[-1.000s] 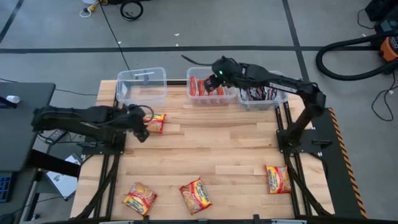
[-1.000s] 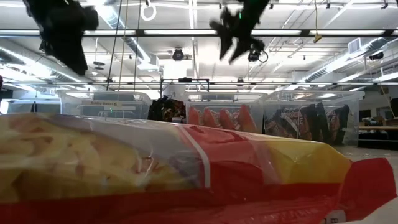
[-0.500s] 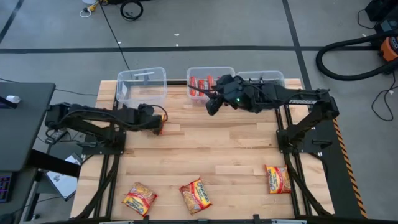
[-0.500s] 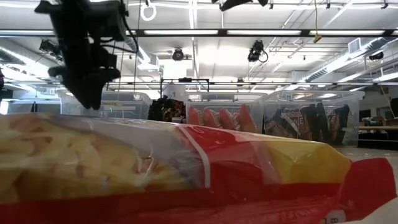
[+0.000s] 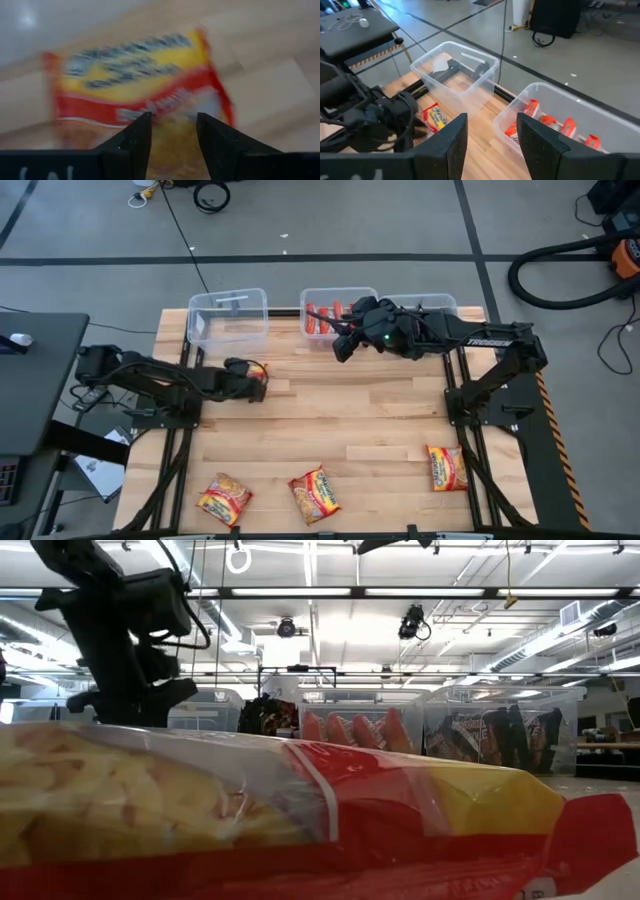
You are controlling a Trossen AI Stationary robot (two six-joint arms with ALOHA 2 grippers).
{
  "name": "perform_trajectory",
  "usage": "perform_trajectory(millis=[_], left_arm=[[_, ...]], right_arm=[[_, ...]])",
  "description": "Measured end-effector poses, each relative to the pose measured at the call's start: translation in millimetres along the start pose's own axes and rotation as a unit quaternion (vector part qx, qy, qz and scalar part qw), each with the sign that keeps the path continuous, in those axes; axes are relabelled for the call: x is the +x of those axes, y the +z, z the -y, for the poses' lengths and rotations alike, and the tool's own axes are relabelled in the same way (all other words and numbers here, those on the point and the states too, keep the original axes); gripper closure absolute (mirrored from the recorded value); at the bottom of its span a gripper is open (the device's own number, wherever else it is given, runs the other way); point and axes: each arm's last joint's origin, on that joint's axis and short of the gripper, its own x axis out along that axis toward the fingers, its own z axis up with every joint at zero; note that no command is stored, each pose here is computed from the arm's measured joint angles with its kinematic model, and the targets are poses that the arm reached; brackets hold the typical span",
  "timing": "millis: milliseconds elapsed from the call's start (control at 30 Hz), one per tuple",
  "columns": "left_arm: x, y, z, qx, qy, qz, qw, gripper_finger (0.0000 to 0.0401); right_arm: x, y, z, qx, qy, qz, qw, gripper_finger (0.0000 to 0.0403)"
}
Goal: Sort Maruchan noodles
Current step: Put the red noodle pack into the top left transparent bin
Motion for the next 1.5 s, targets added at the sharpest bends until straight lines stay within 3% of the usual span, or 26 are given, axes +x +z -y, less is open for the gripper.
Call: perform_trajectory(millis=[233, 400, 500, 567, 633, 733, 833, 1000, 1233, 1500], left_arm=[[-10, -23, 7, 0.089, -0.049, -0.082, 0.991, 0.0241], [-47, -36, 6, 0.198, -0.069, -0.205, 0.956, 0.0241], [-80, -30, 12, 0.268, -0.119, -0.206, 0.933, 0.0241], [-96, -27, 11, 0.296, -0.123, -0.196, 0.927, 0.0241], [-107, -21, 12, 0.26, -0.124, -0.175, 0.941, 0.0241], [-112, -13, 7, 0.115, -0.079, -0.161, 0.977, 0.0241], [-108, -13, 6, 0.009, -0.045, -0.16, 0.986, 0.0241], [-98, -23, 11, -0.086, 0.003, -0.127, 0.988, 0.0241], [-77, -38, 33, -0.185, 0.067, -0.107, 0.975, 0.0241], [-38, -62, 53, -0.219, 0.192, -0.091, 0.952, 0.0241]], right_arm=[[0, 0, -2, 0.002, 0.026, -0.01, 1.0, 0.0228], [-1, -1, -3, 0.0, 0.042, -0.02, 0.999, 0.0228], [-1, -1, -3, -0.001, 0.041, -0.02, 0.999, 0.0228], [0, 0, -2, -0.007, 0.038, -0.017, 0.999, 0.0228], [2, 1, 0, -0.013, 0.035, -0.014, 0.999, 0.0228], [4, 2, 3, -0.019, 0.028, -0.013, 0.999, 0.0228], [6, 4, 7, -0.02, 0.021, -0.012, 1.0, 0.0228], [11, 8, 14, -0.057, 0.009, -0.008, 0.998, 0.0228], [22, 19, 29, -0.125, 0.027, 0.001, 0.992, 0.022], [33, 31, 48, -0.192, 0.078, 0.006, 0.978, 0.022]])
